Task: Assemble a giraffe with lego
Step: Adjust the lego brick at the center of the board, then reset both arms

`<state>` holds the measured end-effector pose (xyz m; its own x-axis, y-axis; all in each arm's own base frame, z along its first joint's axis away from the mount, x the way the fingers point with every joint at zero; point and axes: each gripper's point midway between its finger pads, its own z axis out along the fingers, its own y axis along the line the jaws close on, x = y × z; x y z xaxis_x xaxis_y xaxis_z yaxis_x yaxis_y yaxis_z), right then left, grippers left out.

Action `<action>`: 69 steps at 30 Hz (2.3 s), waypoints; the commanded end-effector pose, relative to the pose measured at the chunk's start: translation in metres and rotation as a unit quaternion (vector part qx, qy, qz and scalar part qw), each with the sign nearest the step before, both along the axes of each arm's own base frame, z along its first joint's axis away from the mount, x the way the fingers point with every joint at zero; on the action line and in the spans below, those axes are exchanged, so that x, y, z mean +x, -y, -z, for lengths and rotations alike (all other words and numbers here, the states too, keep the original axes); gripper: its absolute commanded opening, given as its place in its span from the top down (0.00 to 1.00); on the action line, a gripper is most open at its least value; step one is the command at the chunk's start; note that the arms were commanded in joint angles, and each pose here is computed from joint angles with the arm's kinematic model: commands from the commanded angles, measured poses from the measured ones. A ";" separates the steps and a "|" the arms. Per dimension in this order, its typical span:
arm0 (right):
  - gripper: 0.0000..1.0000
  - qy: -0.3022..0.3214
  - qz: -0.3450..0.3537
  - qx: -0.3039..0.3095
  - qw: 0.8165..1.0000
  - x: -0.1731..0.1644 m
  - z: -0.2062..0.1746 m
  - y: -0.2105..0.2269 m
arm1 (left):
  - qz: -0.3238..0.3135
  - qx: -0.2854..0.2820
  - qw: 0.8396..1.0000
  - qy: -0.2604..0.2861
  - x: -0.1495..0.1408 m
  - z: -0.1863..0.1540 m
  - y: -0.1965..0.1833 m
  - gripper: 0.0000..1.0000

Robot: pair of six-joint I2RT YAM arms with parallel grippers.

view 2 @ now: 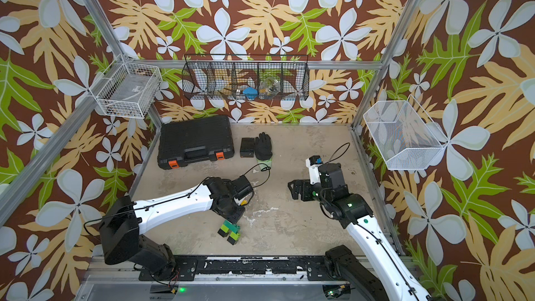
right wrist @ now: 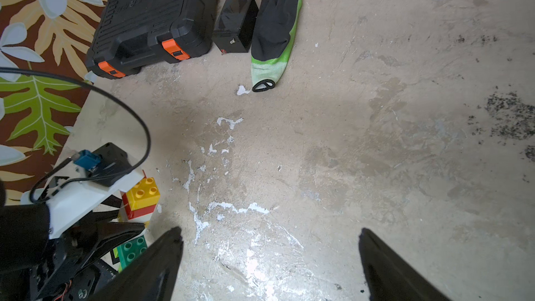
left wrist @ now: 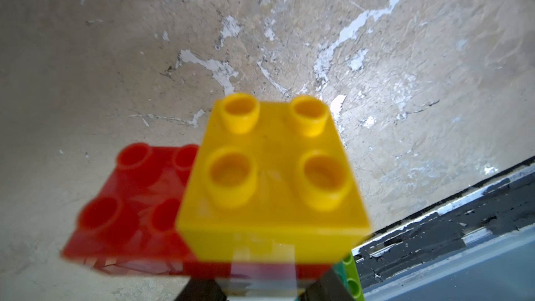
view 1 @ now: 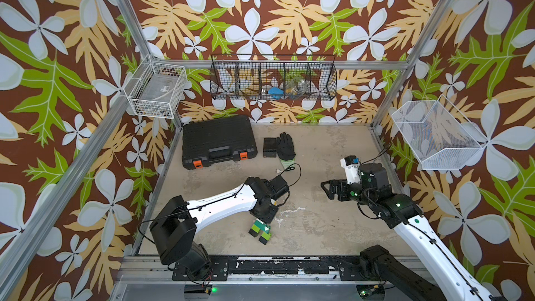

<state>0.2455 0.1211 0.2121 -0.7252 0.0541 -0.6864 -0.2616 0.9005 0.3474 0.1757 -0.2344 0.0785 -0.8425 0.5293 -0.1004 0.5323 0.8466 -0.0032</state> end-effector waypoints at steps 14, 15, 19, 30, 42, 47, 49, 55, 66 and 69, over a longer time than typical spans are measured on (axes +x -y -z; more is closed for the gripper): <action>0.03 0.022 -0.019 0.016 0.999 -0.021 -0.009 0.001 | 0.031 0.052 0.996 -0.071 -0.013 0.043 -0.002 0.69; 0.03 0.023 -0.019 0.015 0.999 -0.022 -0.009 0.001 | 0.031 0.055 0.995 -0.074 -0.014 0.047 -0.003 0.68; 0.03 0.026 -0.019 0.013 0.999 -0.026 -0.011 0.003 | 0.027 0.062 0.995 -0.079 -0.014 0.055 -0.004 0.56; 0.03 0.035 -0.010 0.008 0.999 -0.031 -0.016 0.009 | 0.006 0.049 0.998 -0.042 0.002 0.026 0.006 0.01; 0.03 0.013 -0.033 0.005 0.999 -0.017 -0.004 -0.003 | -0.095 -0.073 0.992 0.027 -0.014 -0.031 -0.017 0.10; 0.02 0.032 -0.034 -0.009 0.999 -0.007 -0.002 -0.003 | -0.147 -0.181 0.968 0.097 -0.002 -0.063 -0.014 0.07; 0.01 0.041 -0.021 -0.030 0.998 0.002 0.000 0.003 | -0.162 -0.209 0.955 0.134 0.006 -0.077 -0.017 0.04; 0.00 0.080 0.071 -0.094 0.990 0.033 -0.008 0.035 | -0.231 -0.225 0.916 0.238 0.038 -0.110 -0.047 0.00; 0.00 0.234 0.196 -0.130 0.943 0.063 -0.027 0.095 | -0.337 -0.167 0.836 0.399 0.119 -0.144 -0.133 0.00; 0.00 0.269 0.162 -0.103 0.944 0.071 -0.014 0.100 | -0.330 -0.134 0.816 0.454 0.135 -0.139 -0.154 0.00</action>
